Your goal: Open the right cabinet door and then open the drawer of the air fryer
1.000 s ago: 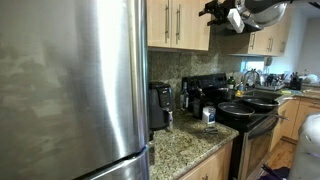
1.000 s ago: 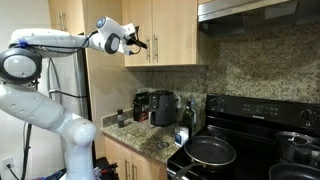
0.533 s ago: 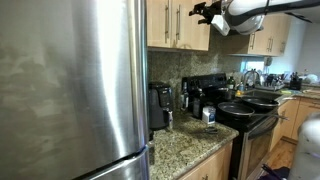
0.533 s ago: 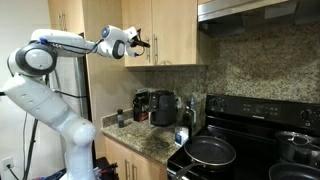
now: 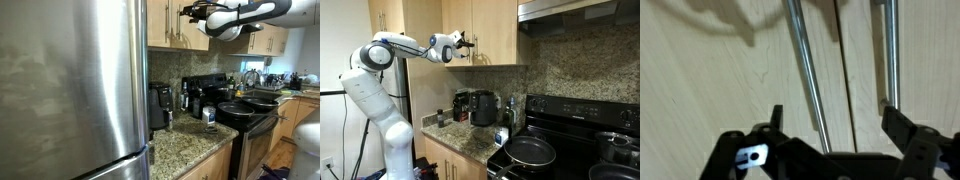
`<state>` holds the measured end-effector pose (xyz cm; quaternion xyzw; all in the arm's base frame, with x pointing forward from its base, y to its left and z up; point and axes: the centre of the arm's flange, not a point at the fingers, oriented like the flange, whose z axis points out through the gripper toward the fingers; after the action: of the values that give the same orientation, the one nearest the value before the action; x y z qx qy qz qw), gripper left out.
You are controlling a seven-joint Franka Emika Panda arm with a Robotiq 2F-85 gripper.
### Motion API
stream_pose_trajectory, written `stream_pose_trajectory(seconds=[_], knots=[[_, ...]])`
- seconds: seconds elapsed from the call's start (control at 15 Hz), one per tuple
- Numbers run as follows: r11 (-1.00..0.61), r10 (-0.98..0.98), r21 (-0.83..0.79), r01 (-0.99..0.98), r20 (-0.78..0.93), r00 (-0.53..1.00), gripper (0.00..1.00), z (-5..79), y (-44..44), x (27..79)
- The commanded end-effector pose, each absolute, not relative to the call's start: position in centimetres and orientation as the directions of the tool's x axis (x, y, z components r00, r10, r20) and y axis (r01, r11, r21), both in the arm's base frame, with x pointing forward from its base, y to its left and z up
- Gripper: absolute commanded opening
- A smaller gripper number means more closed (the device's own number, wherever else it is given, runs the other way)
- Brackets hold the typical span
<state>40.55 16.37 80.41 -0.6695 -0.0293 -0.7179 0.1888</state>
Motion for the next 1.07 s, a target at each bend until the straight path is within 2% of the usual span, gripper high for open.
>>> stream_pose_trajectory(seconds=[0.0, 0.53, 0.6, 0.67, 1.0], knots=[[-0.939, -0.204, -0.192, 0.284, 0.979, -0.013, 1.00, 79.7, 16.6, 40.8], [-0.939, -0.194, -0.197, 0.282, 0.980, 0.039, 1.00, 77.0, 18.6, 44.5], [-0.940, -0.187, -0.192, 0.283, 0.981, 0.047, 0.75, 76.8, 18.8, 44.7], [-0.941, -0.182, -0.188, 0.283, 0.982, 0.047, 0.74, 76.6, 19.0, 44.8], [-0.945, -0.177, -0.183, 0.270, 0.983, 0.044, 0.38, 76.7, 18.0, 45.1]])
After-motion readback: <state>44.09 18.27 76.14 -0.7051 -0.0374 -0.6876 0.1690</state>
